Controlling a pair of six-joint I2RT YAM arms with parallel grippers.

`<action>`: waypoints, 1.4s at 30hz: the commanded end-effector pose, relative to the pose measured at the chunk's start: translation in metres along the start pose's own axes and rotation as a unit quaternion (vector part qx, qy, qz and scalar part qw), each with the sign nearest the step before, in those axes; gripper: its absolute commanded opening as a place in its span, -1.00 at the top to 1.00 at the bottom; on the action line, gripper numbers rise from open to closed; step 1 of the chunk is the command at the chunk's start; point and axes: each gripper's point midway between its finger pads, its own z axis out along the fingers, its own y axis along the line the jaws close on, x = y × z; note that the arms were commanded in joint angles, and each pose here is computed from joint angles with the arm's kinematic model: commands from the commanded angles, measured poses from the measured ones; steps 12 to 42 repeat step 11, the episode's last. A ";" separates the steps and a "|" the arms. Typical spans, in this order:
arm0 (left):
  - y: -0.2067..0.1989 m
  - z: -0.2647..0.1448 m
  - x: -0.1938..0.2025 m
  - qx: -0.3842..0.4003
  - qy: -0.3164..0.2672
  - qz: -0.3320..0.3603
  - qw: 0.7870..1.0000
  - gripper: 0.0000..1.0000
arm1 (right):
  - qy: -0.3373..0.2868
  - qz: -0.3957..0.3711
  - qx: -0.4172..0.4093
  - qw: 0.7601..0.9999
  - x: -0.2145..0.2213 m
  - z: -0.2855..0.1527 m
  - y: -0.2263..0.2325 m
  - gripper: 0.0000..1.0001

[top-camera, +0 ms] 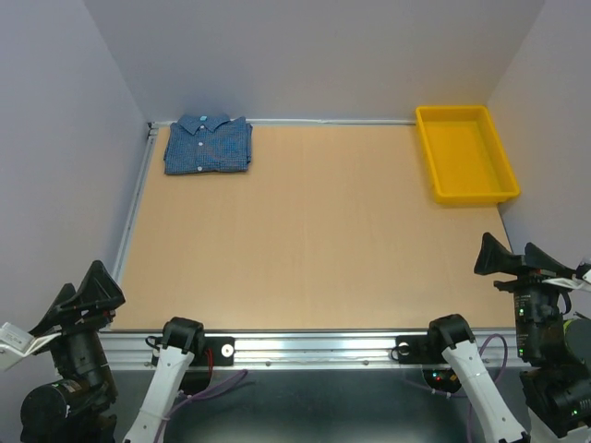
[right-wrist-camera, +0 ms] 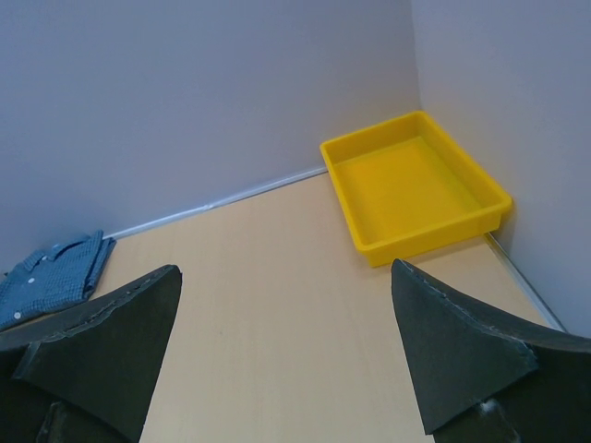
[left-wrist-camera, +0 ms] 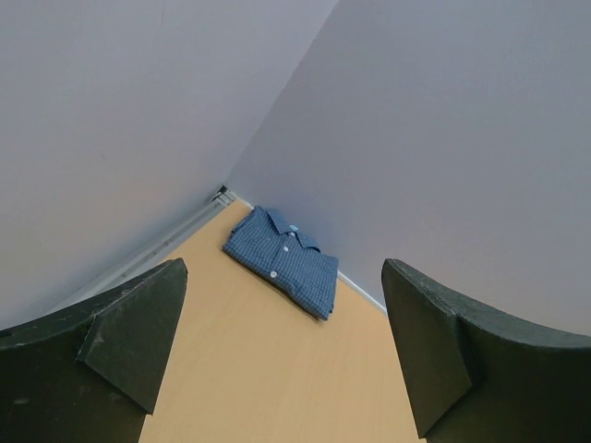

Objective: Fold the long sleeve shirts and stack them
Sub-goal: Neatly place the folded shirt to the corner

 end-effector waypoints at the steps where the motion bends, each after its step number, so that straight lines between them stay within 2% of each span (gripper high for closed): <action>1: 0.013 -0.010 -0.019 -0.006 -0.048 -0.039 0.998 -0.97 | 0.007 -0.011 0.001 1.000 -0.001 0.007 0.002 -1.00; 11: 0.015 -0.002 -0.004 -0.013 -0.036 -0.039 0.999 -0.97 | 0.023 -0.019 -0.012 0.999 0.006 0.017 0.011 -1.00; 42: 0.015 -0.002 -0.004 -0.013 -0.036 -0.039 0.999 -0.97 | 0.023 -0.019 -0.012 0.999 0.006 0.017 0.011 -1.00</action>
